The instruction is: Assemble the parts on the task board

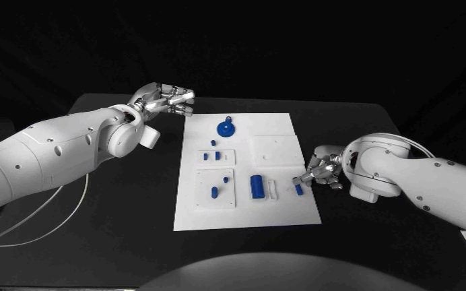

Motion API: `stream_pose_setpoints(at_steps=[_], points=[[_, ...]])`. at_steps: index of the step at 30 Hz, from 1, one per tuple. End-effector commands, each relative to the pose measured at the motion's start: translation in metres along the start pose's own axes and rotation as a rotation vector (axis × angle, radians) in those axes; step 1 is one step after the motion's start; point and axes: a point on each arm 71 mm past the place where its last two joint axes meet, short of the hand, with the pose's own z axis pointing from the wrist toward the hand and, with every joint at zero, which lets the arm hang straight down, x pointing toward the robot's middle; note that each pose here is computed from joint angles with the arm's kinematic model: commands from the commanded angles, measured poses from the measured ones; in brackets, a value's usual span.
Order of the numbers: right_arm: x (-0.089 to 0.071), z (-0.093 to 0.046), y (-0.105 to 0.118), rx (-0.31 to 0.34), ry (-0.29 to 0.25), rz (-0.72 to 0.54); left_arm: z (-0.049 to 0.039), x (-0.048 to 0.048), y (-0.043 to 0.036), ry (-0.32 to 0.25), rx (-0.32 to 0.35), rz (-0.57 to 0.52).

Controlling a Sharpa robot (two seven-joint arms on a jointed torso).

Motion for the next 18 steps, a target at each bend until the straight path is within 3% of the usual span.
stream_pose_setpoints(at_steps=[1,18], points=[[0.0068,0.0013,0.0004,0.019,-0.014,-0.057,0.0005,0.0019,-0.0008,0.001,0.014,-0.007],[0.0164,0.0069,0.0046,0.025,-0.069,-0.059,0.0001,0.0021,-0.0004,0.008,0.008,-0.01]])
